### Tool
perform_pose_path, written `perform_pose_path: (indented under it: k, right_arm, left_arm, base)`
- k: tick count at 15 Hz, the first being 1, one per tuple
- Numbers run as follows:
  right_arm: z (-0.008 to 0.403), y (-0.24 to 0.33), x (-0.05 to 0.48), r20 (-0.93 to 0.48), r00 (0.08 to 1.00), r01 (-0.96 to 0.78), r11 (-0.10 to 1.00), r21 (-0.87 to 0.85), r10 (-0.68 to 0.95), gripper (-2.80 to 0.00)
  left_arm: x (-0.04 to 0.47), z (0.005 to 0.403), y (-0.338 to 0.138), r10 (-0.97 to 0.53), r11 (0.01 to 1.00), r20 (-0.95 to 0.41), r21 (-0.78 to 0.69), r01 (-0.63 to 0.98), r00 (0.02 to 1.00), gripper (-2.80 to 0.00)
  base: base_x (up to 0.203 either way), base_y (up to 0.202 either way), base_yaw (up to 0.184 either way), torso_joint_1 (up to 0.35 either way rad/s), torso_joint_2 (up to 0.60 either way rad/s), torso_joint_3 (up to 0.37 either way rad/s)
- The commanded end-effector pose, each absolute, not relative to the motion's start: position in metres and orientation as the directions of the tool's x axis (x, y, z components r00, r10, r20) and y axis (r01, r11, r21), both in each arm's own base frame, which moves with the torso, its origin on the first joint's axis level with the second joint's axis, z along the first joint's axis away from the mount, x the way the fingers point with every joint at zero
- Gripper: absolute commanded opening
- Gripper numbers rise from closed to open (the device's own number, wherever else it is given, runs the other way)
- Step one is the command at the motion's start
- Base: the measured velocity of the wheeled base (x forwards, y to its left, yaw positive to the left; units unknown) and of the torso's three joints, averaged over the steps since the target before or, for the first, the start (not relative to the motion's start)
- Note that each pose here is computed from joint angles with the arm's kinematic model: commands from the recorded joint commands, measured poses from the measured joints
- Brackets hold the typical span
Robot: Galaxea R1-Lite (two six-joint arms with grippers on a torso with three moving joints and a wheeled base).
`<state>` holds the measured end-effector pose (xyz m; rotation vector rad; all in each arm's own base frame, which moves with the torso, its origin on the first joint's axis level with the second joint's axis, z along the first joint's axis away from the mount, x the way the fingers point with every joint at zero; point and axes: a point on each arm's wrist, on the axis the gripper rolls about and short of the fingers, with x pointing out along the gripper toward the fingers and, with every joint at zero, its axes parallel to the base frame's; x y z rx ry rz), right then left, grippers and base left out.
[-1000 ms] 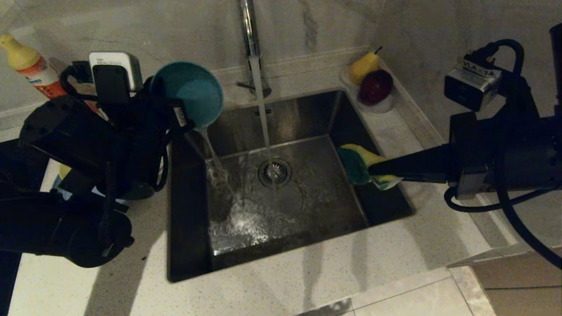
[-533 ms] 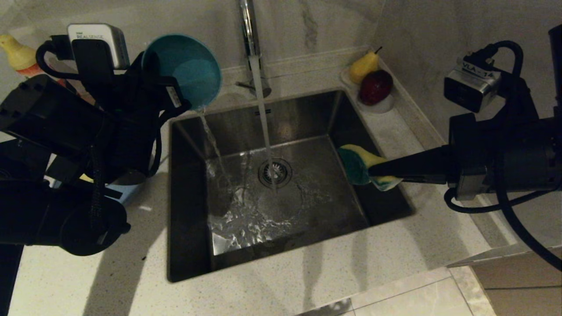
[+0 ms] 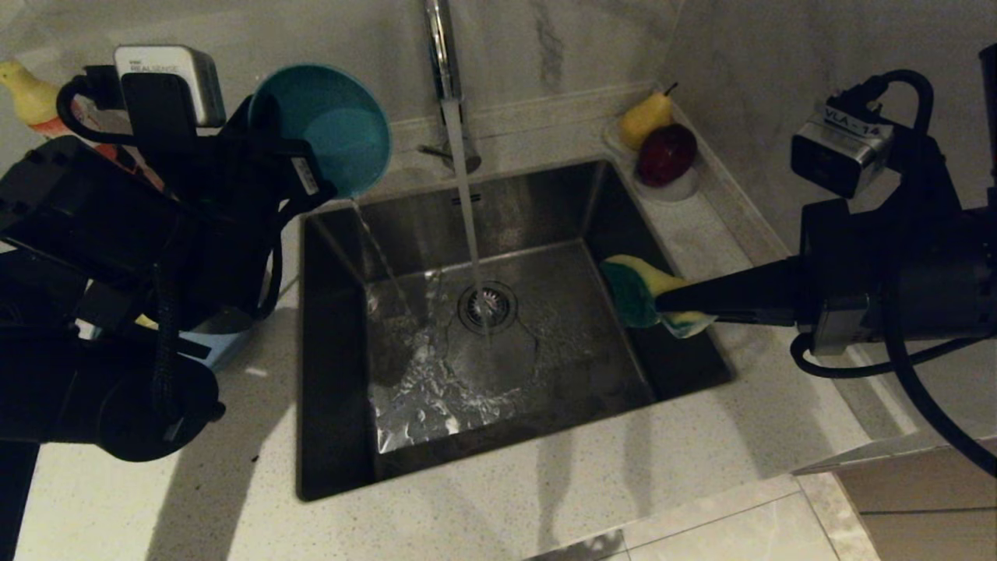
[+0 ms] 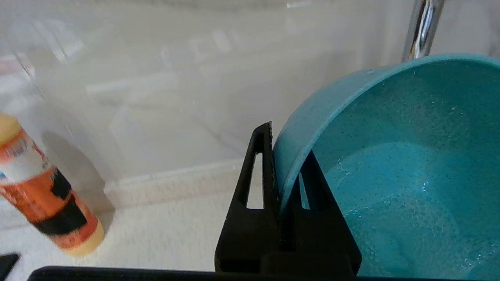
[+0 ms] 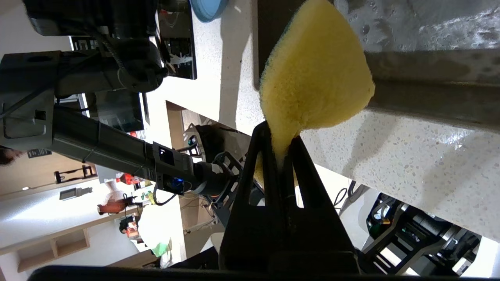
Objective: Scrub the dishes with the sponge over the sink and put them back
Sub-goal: Rinse the bowl, then place the bowl on the table
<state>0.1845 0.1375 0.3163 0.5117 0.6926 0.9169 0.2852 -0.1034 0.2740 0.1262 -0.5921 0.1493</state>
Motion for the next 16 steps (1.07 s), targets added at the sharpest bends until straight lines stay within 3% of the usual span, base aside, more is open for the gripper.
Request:
perform_pose_path:
  k: [1, 3, 8, 10, 16]
  right_arm:
    - [0.314, 0.136, 0.182, -0.325, 0.417, -0.533, 0.518, 0.669, 0.849, -2.80]
    - [0.306, 0.137, 0.184, -0.347, 0.410, -0.518, 0.529, 0.672, 0.843, -2.80]
    - [0.306, 0.131, 0.184, -0.348, 0.429, -0.508, 0.541, 0.670, 0.834, -2.80]
    - [0.304, 0.129, 0.182, -0.351, 0.430, -0.505, 0.544, 0.670, 0.832, -2.80]
    - [0.300, 0.125, 0.175, -0.364, 0.424, -0.497, 0.549, 0.672, 0.829, -2.80]
  left_arm:
    - [0.288, 0.260, -0.104, 0.107, 0.987, 0.528, 0.044, -0.152, 0.842, -2.80]
    - [0.293, 0.250, -0.106, 0.091, 0.995, 0.443, 0.003, -0.103, 0.892, -2.80]
    - [0.292, 0.240, -0.101, 0.061, 0.997, -0.005, -0.057, -0.061, 0.998, -2.80]
    - [0.284, 0.263, -0.092, 0.068, 0.990, -0.139, -0.112, -0.084, 0.988, -2.80]
    - [0.222, 0.353, -0.048, 0.115, 0.918, -0.318, -0.329, -0.224, 0.941, -2.80]
  base:
    - [0.000, 0.000, 0.000, 0.000, 0.00, 0.000]
    - [0.000, 0.000, 0.000, 0.000, 0.00, 0.000]
    - [0.000, 0.000, 0.000, 0.000, 0.00, 0.000]
    - [0.000, 0.000, 0.000, 0.000, 0.00, 0.000]
    - [0.000, 0.000, 0.000, 0.000, 0.00, 0.000]
